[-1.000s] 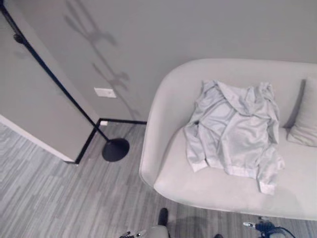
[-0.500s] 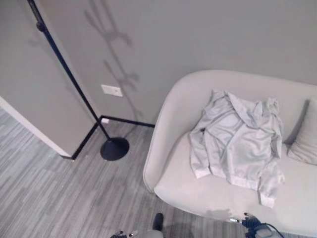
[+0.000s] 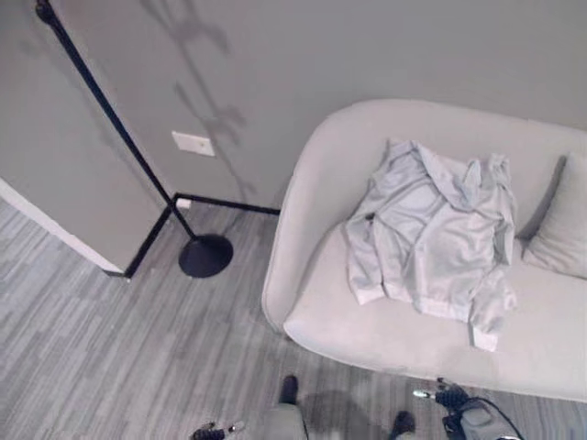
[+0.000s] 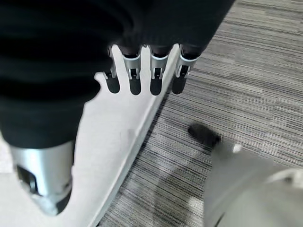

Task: Hang the clothes on the sofa on the clothes rack.

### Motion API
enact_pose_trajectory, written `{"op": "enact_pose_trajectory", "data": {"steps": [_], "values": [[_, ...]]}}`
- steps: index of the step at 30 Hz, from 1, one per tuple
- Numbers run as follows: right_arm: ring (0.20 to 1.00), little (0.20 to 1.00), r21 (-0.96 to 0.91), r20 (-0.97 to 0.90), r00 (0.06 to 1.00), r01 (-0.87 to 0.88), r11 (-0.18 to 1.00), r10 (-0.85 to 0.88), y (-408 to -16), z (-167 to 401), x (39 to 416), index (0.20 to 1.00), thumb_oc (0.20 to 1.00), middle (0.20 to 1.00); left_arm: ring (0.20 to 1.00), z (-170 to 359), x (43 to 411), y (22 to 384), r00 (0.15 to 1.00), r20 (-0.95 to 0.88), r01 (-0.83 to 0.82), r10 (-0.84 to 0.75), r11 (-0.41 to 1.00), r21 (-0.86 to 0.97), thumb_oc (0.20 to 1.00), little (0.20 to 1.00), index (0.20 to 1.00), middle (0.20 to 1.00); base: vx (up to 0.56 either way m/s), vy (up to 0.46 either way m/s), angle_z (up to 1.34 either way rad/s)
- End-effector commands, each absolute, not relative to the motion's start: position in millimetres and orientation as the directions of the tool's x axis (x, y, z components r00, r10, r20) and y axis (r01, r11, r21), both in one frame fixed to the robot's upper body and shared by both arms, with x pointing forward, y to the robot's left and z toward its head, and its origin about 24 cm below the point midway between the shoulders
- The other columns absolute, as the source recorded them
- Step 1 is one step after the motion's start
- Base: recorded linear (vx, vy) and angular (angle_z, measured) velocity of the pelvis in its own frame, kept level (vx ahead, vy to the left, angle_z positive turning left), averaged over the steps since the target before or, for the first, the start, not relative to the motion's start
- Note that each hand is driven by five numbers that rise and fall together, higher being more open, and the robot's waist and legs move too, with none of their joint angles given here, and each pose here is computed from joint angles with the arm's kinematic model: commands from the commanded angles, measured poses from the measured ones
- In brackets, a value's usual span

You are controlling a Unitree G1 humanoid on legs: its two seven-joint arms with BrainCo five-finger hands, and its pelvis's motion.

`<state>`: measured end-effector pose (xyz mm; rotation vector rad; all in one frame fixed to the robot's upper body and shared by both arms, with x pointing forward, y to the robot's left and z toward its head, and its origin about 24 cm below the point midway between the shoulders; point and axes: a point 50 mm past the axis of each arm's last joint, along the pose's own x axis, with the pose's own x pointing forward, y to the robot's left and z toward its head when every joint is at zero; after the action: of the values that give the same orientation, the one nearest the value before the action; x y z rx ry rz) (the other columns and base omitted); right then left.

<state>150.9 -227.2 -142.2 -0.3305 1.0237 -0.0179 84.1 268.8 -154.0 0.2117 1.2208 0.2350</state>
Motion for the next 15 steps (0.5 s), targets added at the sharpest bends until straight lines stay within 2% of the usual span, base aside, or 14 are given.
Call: {"op": "enact_pose_trajectory", "data": {"steps": [1,5,9,15], "values": [[1.000,1.000,-0.346,-0.783,0.590,-0.147,0.927,-0.198,-242,-129,171,1.000,1.000,1.000,1.000,-150,94,274,0.360,-0.880,-0.043,0.311,0.947,0.317,1.000,1.000,1.000,1.000,0.04,-0.365,0.09],[1.000,1.000,-0.353,-0.755,0.632,-0.166,0.921,-0.176,-236,-123,186,1.000,1.000,1.000,1.000,-149,100,271,0.386,-0.868,-0.074,0.312,0.948,0.309,1.000,1.000,1.000,1.000,0.05,-0.717,0.22],[1.000,1.000,-0.398,-0.714,0.670,-0.151,0.905,-0.202,-248,-114,193,1.000,1.000,1.000,1.000,-152,105,256,0.397,-0.869,-0.155,0.295,0.955,0.253,1.000,1.000,1.000,1.000,-0.07,-0.422,0.17],[1.000,1.000,-0.408,-0.757,0.623,-0.216,0.887,-0.196,-252,-122,176,1.000,1.000,1.000,1.000,-159,93,242,0.378,-0.896,-0.089,0.233,0.973,0.215,1.000,1.000,1.000,1.000,0.03,-0.335,-0.03]]}}
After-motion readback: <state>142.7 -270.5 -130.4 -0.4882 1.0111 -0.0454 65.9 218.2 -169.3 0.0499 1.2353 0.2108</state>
